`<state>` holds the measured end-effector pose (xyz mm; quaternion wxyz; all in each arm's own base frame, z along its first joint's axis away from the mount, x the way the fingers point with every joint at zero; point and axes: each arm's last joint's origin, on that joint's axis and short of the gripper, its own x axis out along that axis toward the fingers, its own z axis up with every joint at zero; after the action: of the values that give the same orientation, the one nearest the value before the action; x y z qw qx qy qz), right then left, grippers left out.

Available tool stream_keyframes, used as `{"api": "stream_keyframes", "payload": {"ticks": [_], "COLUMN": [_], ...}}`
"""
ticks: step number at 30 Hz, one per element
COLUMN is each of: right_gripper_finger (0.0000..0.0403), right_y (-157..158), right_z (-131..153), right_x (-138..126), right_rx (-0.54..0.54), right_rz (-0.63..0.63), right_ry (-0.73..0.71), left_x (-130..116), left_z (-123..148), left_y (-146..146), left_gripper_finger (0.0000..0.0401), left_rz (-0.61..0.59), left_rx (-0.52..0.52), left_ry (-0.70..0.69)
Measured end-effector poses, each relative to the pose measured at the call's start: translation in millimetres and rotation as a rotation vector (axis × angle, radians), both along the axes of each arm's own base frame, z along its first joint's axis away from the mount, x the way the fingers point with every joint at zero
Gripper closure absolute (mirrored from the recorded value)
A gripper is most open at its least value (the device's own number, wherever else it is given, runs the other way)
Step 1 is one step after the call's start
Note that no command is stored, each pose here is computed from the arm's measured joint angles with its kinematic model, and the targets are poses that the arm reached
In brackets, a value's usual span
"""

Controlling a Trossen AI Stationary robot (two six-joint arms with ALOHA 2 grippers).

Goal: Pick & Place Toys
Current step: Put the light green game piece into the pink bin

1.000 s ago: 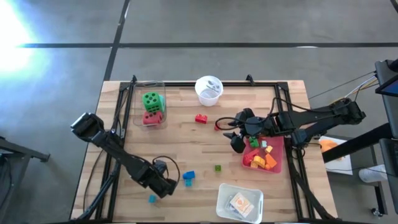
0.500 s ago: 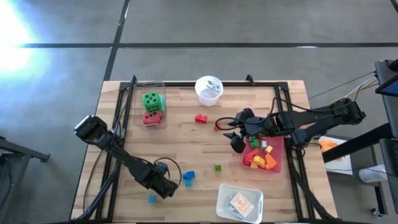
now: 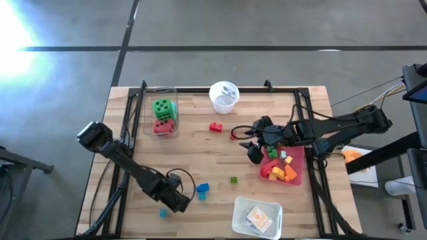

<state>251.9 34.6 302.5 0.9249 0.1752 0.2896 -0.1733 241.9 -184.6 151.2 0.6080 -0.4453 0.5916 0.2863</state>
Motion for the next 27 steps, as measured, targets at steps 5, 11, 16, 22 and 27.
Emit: {"api": "stream_keyframes", "payload": {"ticks": [5,11,16,22,27], "right_gripper_finger": [0.0145,0.0145,0.0145,0.0145,0.0145], "right_y": [1.0,9.9,24.5,32.6,33.3], "right_z": [1.6,15.5,32.1,42.6,46.8], "right_x": [1.5,10.8,14.9,15.3,15.8], "right_rx": [0.025,0.078,-0.062,-0.236,-0.199], "right_rz": [0.025,0.281,0.435,0.424,0.404], "right_ry": [-0.02,-0.167,-0.341,-0.436,-0.484], "left_x": [-3.7,-10.0,-9.8,6.4,25.7], "left_z": [33.3,88.5,130.4,165.2,181.0], "left_y": [8.6,37.9,69.2,102.2,126.0], "left_gripper_finger": [0.0272,0.0272,0.0272,0.0272,0.0272], "left_rz": [0.033,0.168,0.249,0.202,0.161], "left_rx": [0.026,0.101,0.108,0.13,0.085], "left_ry": [-0.165,-0.465,-0.712,-0.995,-1.183]}}
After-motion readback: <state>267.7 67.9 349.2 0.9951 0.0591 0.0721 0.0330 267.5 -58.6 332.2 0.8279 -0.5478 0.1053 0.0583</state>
